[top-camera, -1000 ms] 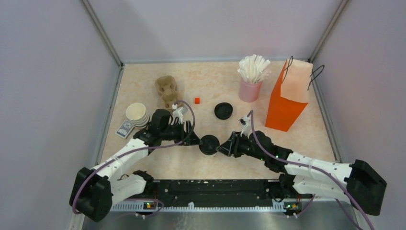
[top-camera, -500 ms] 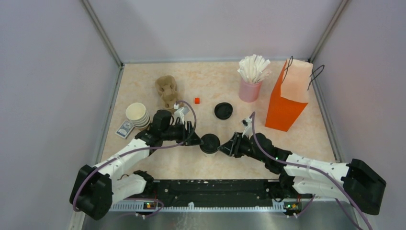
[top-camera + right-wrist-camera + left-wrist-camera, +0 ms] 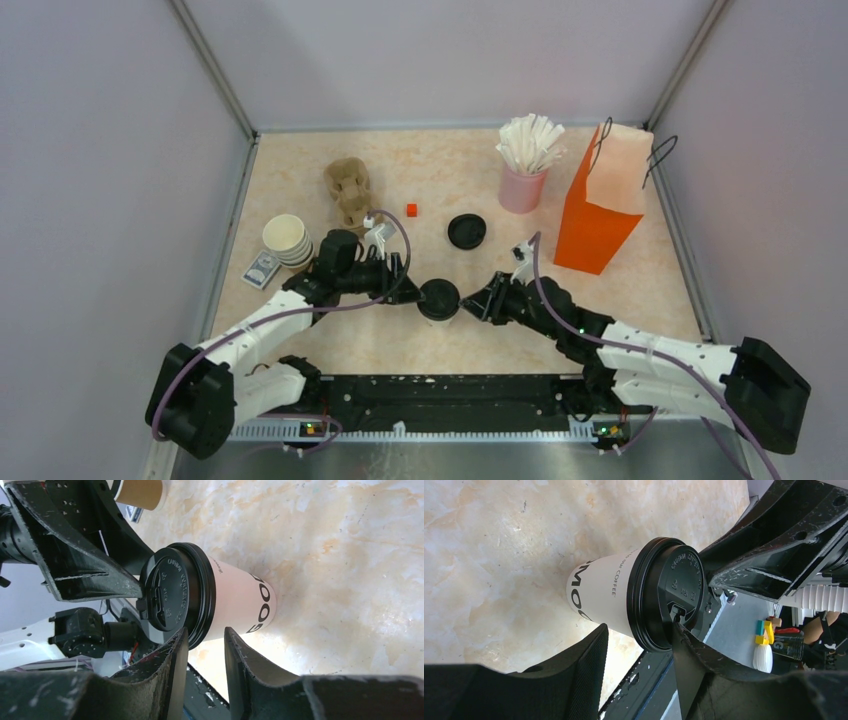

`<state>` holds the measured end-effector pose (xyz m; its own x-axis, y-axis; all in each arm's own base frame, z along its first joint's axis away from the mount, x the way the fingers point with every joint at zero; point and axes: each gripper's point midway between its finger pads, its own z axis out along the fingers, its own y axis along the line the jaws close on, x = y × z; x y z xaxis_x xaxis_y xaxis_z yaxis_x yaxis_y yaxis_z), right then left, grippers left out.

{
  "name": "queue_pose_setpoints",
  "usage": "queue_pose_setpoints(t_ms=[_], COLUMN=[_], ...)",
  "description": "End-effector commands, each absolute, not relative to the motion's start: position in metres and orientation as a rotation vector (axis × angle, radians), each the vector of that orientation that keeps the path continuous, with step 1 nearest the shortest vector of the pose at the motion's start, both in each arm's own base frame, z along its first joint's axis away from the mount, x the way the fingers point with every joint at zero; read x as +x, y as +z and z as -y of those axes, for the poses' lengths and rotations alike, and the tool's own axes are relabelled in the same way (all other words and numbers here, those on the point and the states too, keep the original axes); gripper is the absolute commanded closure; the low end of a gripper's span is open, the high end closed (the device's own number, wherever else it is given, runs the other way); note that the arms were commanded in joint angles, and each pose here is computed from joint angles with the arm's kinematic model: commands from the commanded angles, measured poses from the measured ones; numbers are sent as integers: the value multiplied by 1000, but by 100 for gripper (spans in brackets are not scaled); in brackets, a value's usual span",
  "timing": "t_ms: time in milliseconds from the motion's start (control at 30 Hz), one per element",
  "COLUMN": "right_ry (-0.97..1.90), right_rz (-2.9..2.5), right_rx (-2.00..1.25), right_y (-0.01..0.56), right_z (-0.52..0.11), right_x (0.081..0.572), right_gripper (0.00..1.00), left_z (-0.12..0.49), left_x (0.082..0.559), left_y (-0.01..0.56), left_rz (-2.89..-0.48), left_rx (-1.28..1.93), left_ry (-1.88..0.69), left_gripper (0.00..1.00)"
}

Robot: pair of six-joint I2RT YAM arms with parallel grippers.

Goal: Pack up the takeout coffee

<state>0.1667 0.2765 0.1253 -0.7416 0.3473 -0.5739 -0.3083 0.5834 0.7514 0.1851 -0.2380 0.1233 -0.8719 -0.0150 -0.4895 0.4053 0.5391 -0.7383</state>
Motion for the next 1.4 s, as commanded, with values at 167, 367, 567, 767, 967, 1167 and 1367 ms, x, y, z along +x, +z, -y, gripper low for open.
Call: queue_pose_setpoints(t_ms=[167,367,567,767,967,1167,1367], right_ry=[1151,1103,1039,1026,1000,1016,979], right_rz=[-2044,-2080,-2208,-2292,-2306,-2167,-2051], right_rx=[45,57,102,141,161,35,-48], right_y=[147,137,90,49,40,109,176], right_z=[-287,-284,-271,-261,-255,-275,-279], right_x=[190,193,182,167,166,189,206], right_gripper=[70,73,76,77,77,68,63], left_z=[233,234,233,233,230,236,245], left_x=[182,182,183,183,182,184,191], left_y=[102,99,94,86,82,106,146], left_rz=[-2395,-2402,-2415,-2436,-2451,-2408,-2317], left_rx=[302,308,304,296,276,225,217], left_ry=[-1238,-1242,-1227,-1218,-1191,-1256,-1334], left_gripper=[48,50,50,51,51,46,34])
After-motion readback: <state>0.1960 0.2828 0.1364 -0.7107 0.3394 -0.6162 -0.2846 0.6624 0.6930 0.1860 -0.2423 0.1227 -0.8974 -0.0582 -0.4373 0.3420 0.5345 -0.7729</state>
